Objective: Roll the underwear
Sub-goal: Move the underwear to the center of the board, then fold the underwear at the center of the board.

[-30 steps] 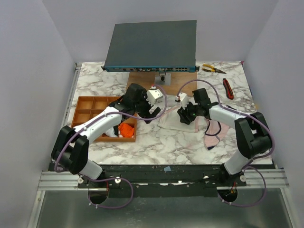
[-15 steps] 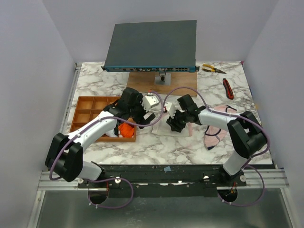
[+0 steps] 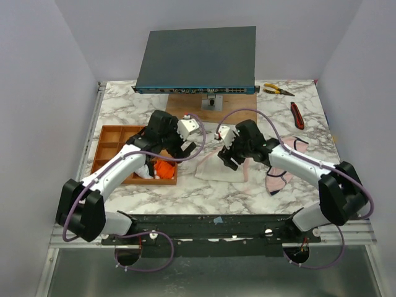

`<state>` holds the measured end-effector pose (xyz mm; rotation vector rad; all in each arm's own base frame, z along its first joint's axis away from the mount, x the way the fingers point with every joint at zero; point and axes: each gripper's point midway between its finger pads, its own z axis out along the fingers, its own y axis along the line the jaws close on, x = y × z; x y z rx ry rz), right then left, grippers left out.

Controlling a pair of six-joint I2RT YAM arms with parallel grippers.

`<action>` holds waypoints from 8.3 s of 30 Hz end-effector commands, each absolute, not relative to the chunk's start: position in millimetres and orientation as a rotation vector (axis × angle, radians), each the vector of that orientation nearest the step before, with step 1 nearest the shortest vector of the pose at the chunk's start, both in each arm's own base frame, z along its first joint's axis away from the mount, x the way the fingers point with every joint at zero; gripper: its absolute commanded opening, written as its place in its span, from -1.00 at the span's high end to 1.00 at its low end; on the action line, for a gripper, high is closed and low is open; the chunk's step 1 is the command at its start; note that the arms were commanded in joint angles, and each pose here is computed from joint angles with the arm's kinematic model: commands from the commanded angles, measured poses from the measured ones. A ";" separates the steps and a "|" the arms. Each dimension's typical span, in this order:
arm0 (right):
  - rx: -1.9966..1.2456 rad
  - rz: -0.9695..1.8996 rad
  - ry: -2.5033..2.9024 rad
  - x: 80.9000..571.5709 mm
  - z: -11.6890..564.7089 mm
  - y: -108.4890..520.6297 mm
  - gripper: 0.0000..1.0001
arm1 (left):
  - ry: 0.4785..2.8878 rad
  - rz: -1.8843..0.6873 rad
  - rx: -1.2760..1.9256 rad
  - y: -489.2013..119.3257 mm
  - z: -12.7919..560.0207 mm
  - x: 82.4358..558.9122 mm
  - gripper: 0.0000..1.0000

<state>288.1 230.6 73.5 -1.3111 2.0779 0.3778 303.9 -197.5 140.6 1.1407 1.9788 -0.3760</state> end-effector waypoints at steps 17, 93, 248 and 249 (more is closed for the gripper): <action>-0.821 0.348 2.391 313.5 58.1 120.0 -0.46 | 2.094 -0.721 1.262 -324.8 106.2 326.4 -0.91; -0.632 0.873 2.614 310.8 6.0 142.8 -0.17 | 2.089 -0.639 1.258 -317.7 92.8 321.1 -0.91; -1.632 0.404 1.669 231.8 56.8 147.2 0.99 | 1.981 -1.443 1.295 -425.1 81.6 304.1 -0.22; -1.630 0.399 1.671 232.3 56.7 146.5 0.99 | 1.983 -1.446 1.300 -424.2 81.6 302.7 -0.18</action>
